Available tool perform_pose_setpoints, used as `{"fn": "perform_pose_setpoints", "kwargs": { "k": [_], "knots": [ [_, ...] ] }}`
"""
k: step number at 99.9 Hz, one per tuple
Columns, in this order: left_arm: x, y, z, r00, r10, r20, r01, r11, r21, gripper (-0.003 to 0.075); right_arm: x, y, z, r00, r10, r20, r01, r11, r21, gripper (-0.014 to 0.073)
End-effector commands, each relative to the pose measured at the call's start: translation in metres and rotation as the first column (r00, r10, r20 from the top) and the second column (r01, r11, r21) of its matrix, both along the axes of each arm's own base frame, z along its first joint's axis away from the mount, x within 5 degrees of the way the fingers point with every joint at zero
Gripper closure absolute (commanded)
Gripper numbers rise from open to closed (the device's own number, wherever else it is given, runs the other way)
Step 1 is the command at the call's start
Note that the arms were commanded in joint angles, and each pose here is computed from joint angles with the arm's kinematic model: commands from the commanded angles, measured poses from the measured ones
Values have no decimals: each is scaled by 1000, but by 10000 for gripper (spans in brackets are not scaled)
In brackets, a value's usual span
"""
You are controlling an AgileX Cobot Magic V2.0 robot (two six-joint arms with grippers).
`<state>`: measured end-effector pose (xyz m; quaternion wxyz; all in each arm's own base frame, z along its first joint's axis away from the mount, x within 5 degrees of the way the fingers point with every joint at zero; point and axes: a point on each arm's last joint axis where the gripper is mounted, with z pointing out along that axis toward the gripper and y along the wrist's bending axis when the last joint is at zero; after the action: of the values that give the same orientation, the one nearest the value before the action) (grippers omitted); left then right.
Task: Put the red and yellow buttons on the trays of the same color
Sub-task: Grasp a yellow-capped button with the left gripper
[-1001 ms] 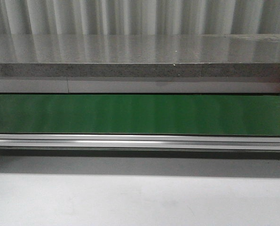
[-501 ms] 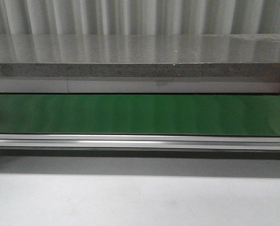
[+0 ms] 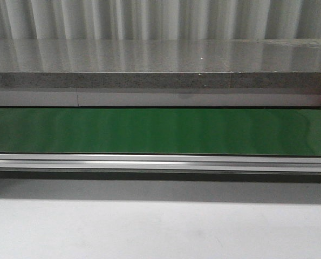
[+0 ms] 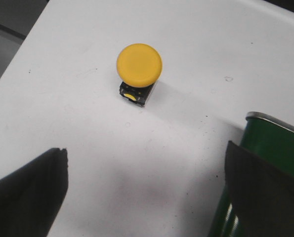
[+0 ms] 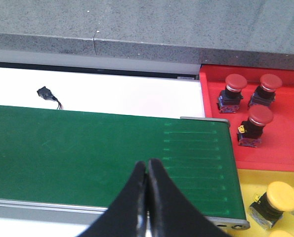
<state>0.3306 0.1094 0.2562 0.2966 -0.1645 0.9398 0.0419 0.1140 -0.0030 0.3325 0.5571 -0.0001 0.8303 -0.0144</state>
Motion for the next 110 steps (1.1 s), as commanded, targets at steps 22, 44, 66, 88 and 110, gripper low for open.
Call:
{"fn": "perform_pose_setpoints", "kwargs": {
  "k": [22,44,66,88,110],
  "knots": [
    [37,14,0,995,6,103,-9,1000,29,100,1,0,15,995,3,98,-2,1000,-11,663],
    [67,24,-13,994,6,108,-9,1000,30,100,1,0,15,995,3,98,-2,1000,-11,663],
    [91,32,-29,995,6,96,-9,1000,26,100,1,0,15,995,3,98,-2,1000,-11,663],
    [99,35,-44,997,6,72,-8,1000,22,145,1,0,15,995,3,98,-2,1000,-11,663],
    [97,35,-40,998,-1,69,-1,999,37,539,1,0,15,995,3,98,-2,1000,-11,663]
  ]
}}
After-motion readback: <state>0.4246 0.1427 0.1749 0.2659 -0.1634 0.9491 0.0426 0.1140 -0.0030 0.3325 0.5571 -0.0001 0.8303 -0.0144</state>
